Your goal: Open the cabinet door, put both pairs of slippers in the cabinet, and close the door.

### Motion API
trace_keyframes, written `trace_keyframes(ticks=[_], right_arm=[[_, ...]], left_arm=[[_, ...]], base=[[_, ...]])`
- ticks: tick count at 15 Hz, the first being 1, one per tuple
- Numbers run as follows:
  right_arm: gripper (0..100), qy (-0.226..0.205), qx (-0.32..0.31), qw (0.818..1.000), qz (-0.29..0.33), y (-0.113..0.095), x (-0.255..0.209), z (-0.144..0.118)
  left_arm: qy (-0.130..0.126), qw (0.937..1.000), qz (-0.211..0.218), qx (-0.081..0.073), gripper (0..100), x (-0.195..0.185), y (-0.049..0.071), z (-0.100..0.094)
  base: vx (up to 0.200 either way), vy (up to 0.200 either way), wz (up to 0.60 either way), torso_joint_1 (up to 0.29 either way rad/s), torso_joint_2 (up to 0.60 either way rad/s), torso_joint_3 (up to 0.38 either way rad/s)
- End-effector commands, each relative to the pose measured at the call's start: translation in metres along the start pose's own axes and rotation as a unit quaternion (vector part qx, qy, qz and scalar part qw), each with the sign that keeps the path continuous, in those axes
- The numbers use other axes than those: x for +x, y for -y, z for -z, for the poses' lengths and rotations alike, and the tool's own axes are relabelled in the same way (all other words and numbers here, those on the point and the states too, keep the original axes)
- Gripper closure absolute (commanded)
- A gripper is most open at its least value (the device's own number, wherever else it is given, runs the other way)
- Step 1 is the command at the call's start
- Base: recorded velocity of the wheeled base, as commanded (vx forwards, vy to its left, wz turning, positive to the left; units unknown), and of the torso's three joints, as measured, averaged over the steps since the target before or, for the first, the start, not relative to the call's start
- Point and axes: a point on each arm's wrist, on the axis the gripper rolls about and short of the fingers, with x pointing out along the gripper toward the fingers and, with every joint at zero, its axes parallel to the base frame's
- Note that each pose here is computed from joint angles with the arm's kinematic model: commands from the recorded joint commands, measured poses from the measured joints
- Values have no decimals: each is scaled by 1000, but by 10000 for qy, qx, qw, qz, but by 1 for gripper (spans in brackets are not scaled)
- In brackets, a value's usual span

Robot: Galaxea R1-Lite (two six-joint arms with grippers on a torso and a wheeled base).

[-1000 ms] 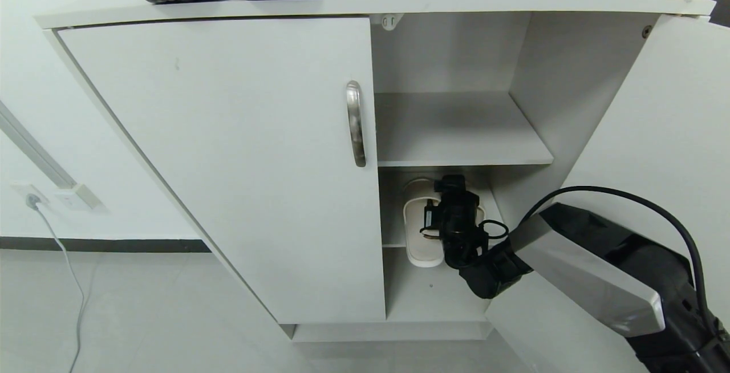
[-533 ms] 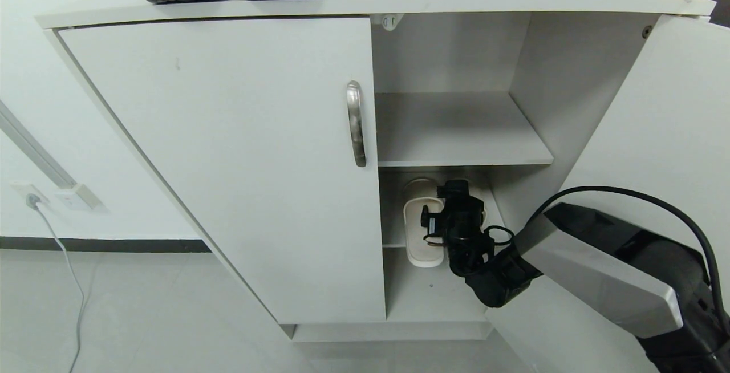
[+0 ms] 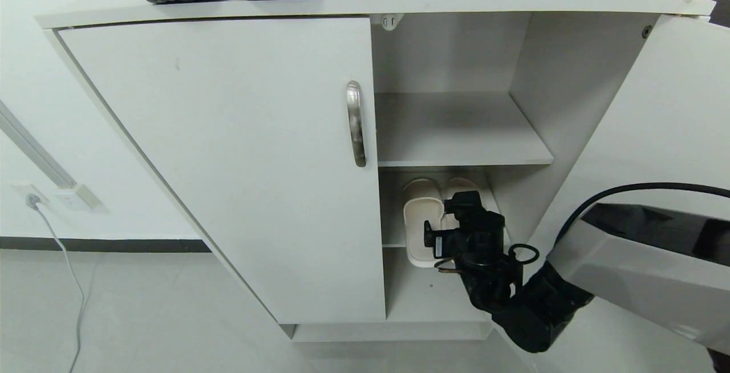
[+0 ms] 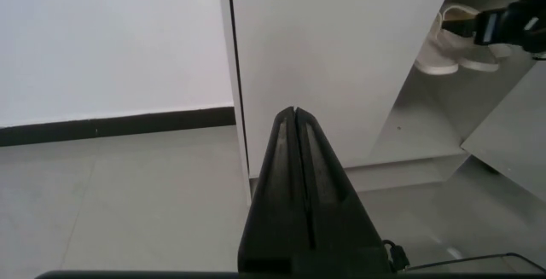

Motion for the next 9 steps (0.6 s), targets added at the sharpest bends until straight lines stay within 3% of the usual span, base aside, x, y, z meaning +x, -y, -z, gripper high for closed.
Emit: trace_keyframes(ticks=[1, 3, 8, 9], right_arm=[[0, 47, -13, 9993, -378, 5, -58, -22], [0, 55, 4, 9974, -722, 9, -89, -29], [0, 4, -42, 9966, -824, 7, -94, -26], [0, 3, -43, 9965, -840, 7, -94, -26]], left_arm=[[-5, 10000, 2, -1, 100, 0, 0, 0], [-5, 10000, -6, -9, 100, 0, 0, 0], [-5, 10000, 2, -9, 100, 0, 0, 0], [-5, 10000, 2, -9, 100, 0, 0, 0]], base=[[0, 0, 0, 0, 0, 0], [0, 0, 0, 0, 0, 0], [0, 0, 0, 0, 0, 0], [-200, 0, 0, 2, -2, 2]])
